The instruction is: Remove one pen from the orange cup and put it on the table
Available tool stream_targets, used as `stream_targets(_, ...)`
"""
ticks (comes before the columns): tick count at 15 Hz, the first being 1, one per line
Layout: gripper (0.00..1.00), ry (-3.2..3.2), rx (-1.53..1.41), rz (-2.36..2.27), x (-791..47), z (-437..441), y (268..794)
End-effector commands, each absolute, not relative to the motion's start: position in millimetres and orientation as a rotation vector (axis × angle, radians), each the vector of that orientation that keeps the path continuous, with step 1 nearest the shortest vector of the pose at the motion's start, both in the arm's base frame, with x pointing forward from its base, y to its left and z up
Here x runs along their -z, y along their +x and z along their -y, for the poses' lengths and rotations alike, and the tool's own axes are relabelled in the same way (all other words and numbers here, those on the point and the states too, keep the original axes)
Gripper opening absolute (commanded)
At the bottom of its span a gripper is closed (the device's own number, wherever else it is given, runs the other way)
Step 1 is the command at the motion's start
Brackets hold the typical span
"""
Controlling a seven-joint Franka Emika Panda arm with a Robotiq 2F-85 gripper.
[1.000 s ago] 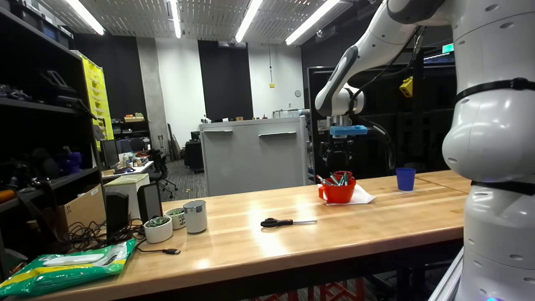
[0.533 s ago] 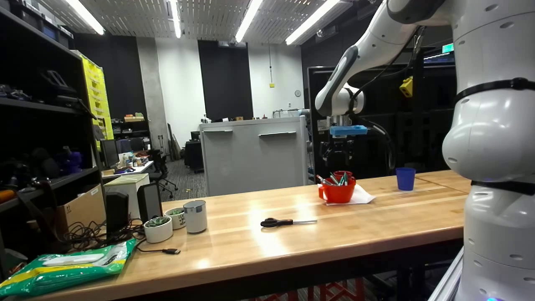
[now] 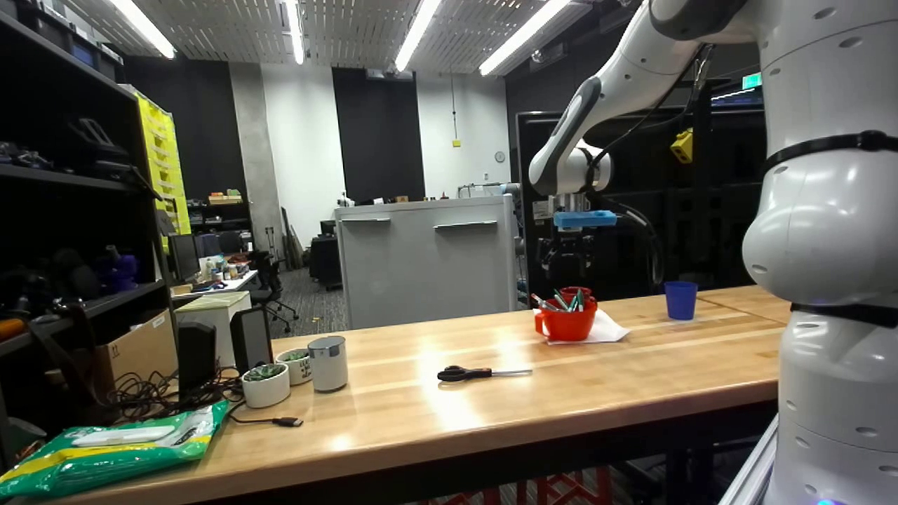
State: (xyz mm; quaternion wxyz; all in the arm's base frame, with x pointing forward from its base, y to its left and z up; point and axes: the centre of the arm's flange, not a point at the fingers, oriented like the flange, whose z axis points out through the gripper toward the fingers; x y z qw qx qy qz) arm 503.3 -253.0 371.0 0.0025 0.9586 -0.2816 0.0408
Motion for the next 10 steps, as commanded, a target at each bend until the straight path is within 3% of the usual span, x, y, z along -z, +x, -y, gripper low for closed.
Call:
stream_targets(1, 1.0, 3.006, -0.124, 0.892, -369, 254, 504)
stream_targets(10, 1.0, 2.985, -0.094, 0.998, -356, 282, 495)
